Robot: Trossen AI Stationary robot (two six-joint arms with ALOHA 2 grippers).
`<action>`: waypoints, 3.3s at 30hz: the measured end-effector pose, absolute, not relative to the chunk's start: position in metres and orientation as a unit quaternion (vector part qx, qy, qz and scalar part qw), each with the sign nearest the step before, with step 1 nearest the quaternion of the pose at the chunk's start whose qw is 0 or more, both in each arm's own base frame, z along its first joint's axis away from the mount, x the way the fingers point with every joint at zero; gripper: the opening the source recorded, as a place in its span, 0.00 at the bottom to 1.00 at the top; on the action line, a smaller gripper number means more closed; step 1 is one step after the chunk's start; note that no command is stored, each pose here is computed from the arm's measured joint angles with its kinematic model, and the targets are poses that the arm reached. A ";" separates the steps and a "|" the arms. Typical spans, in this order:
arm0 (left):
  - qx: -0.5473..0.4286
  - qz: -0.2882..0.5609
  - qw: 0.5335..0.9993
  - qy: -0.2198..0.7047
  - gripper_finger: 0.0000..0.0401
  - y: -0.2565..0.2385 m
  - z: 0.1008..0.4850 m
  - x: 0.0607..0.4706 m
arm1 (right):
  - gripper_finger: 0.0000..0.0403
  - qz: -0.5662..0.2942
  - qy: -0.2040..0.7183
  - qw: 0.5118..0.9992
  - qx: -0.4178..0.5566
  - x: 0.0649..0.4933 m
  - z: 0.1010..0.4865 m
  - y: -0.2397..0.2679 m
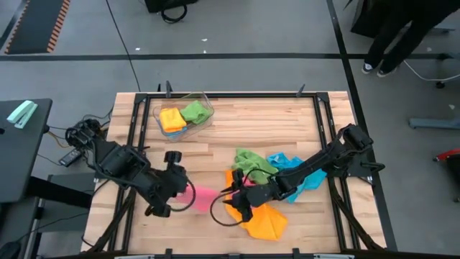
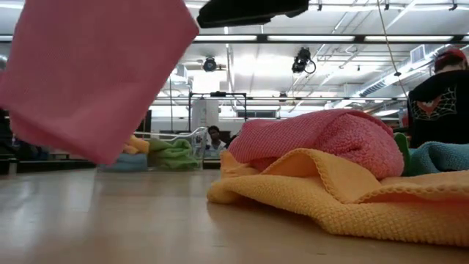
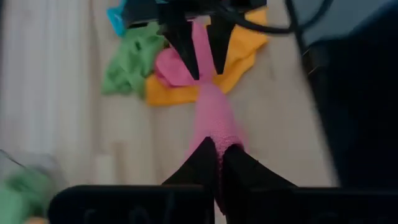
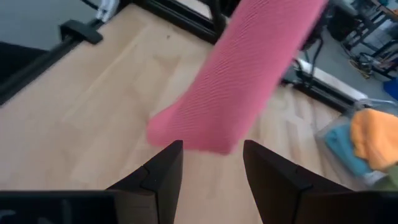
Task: Fold microfiber towels
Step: Fold the left pink microfiber towel
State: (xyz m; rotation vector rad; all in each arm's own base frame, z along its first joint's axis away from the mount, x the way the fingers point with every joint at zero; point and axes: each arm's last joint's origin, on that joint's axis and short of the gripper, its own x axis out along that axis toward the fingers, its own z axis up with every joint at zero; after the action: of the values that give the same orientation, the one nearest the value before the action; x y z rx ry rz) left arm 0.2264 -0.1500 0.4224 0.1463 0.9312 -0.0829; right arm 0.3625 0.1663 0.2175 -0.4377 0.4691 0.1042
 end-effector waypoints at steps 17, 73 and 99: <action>0.584 0.071 0.702 0.402 0.04 -0.171 0.332 0.219 | 0.44 0.048 0.263 0.946 -0.186 0.339 0.257 0.142; 0.572 -0.167 0.711 0.373 0.11 -0.279 0.156 0.281 | 0.44 0.166 0.254 0.948 -0.093 0.358 0.252 0.113; 0.456 -0.057 0.712 0.531 0.43 -0.244 0.136 0.240 | 0.44 0.164 0.263 0.947 -0.086 0.358 0.251 0.113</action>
State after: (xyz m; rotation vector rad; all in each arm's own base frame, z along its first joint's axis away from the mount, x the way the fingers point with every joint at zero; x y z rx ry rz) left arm 0.2395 -0.2438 0.1359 1.0120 1.1771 -0.1257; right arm 0.3575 0.1126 0.2507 -0.1742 0.5363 0.3346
